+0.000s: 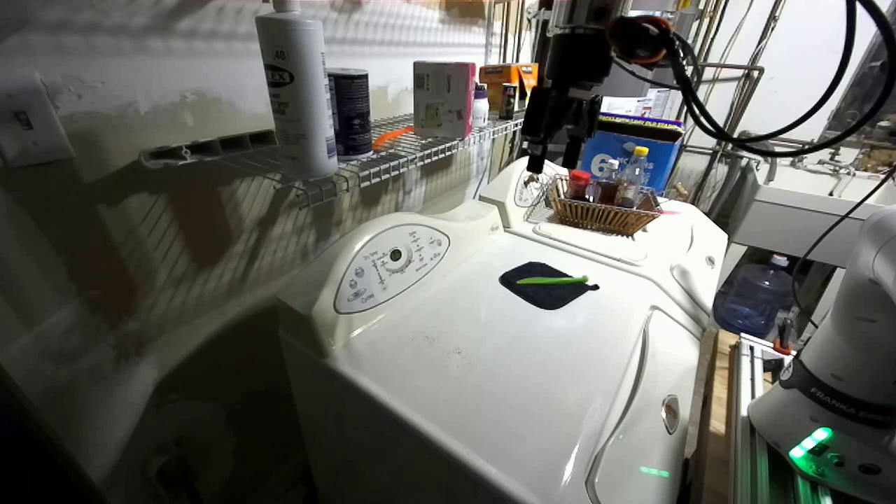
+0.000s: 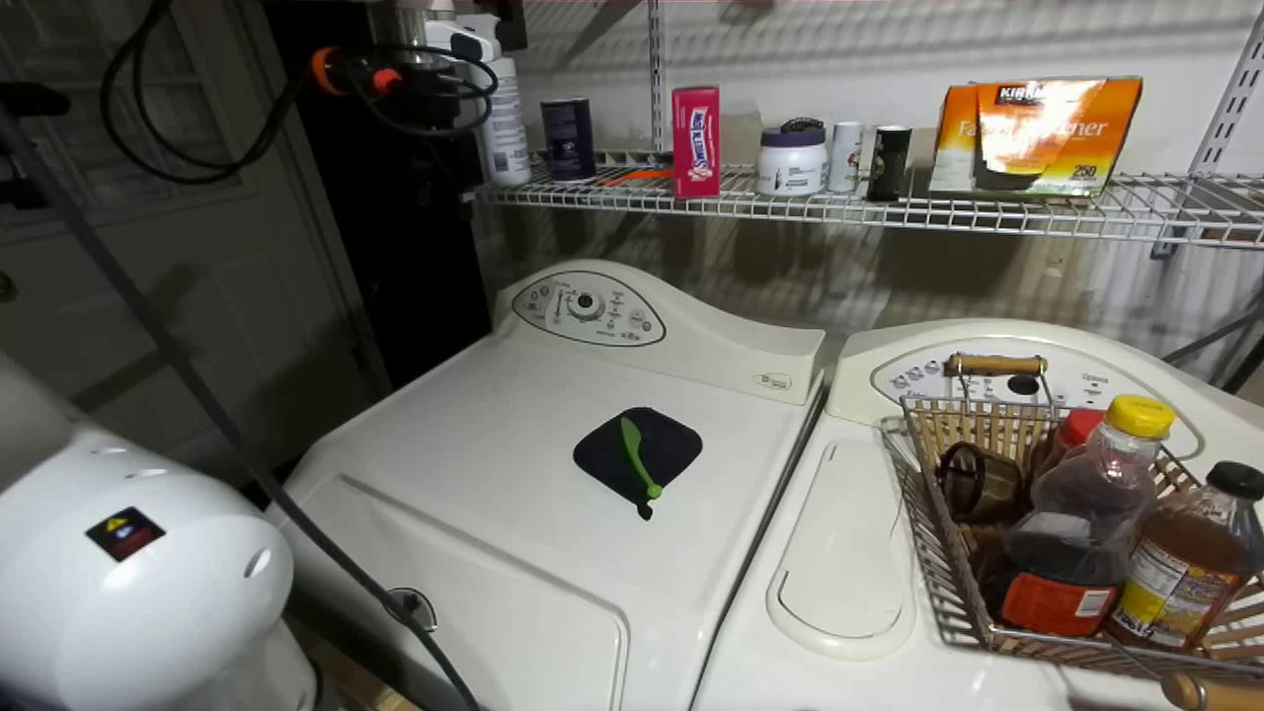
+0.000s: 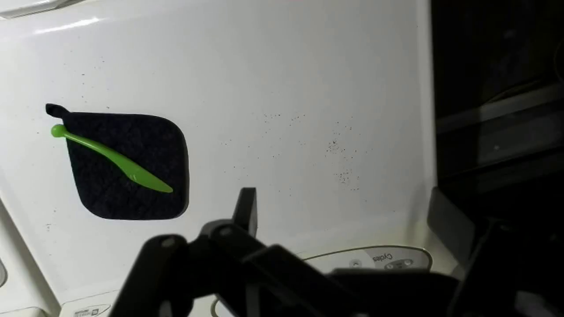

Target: Press a button on the washing machine on the left.

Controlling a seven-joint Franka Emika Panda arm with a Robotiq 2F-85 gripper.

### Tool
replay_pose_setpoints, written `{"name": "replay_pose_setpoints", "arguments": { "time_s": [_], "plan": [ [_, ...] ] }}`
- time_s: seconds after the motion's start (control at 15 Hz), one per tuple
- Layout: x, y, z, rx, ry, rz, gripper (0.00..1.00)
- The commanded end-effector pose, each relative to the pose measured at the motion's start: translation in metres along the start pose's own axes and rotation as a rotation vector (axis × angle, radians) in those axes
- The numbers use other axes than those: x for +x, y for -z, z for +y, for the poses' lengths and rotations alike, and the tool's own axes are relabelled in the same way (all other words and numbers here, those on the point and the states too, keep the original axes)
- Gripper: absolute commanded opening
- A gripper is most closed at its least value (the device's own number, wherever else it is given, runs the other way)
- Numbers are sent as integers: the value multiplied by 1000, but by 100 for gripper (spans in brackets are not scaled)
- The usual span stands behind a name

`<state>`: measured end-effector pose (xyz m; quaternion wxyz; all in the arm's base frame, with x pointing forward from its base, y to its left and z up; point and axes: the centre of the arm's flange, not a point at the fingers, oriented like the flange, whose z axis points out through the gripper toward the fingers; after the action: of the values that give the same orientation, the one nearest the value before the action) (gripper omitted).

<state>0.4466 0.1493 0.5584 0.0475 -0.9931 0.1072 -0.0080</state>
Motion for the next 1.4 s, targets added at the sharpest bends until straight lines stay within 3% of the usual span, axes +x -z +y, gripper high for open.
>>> {"name": "replay_pose_setpoints", "arguments": {
  "time_s": [0.0, 0.4, 0.47, 0.6, 1.2, 1.33],
  "plan": [
    [12, -17, 3, 7, 3, 14, 100],
    [51, -80, 35, 51, -15, 77, 100],
    [59, -91, 43, 67, -26, 83, 75],
    [73, -111, 59, 80, -25, 109, 68],
    [129, -186, 104, 206, 4, 196, 3],
    [141, -196, 113, 235, 13, 221, 0]
  ]
}}
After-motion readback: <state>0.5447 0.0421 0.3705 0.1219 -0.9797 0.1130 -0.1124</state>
